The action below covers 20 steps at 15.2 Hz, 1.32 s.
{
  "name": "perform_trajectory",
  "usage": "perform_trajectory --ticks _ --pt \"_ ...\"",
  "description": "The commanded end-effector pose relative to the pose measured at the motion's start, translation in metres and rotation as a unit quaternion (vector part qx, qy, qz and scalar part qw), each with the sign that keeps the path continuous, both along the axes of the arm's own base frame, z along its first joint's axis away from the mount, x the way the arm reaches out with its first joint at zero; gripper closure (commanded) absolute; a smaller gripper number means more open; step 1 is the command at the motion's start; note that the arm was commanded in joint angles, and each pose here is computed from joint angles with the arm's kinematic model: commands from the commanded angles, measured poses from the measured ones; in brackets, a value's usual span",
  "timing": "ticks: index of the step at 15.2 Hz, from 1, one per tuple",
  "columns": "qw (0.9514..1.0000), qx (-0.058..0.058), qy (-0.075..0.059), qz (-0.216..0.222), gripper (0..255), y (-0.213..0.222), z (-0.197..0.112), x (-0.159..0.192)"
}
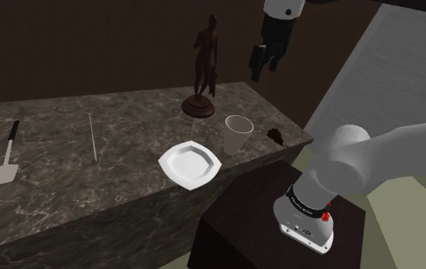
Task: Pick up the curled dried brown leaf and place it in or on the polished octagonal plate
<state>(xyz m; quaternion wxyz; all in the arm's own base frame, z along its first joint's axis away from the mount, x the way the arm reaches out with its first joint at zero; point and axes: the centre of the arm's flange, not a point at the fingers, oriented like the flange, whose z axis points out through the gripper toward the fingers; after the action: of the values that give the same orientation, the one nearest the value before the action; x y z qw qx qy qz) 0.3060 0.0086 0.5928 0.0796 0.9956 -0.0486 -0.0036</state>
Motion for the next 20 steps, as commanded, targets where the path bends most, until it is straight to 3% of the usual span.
perform_trajectory --ticks 1,10,20 --pt "1.0000 0.000 0.000 0.000 0 0.000 0.000 0.000" --pt "0.9981 -0.005 0.033 -0.051 0 -0.061 -0.097 -0.018" --pt "0.9916 -0.011 0.070 -0.108 0 -0.127 -0.203 -0.053"
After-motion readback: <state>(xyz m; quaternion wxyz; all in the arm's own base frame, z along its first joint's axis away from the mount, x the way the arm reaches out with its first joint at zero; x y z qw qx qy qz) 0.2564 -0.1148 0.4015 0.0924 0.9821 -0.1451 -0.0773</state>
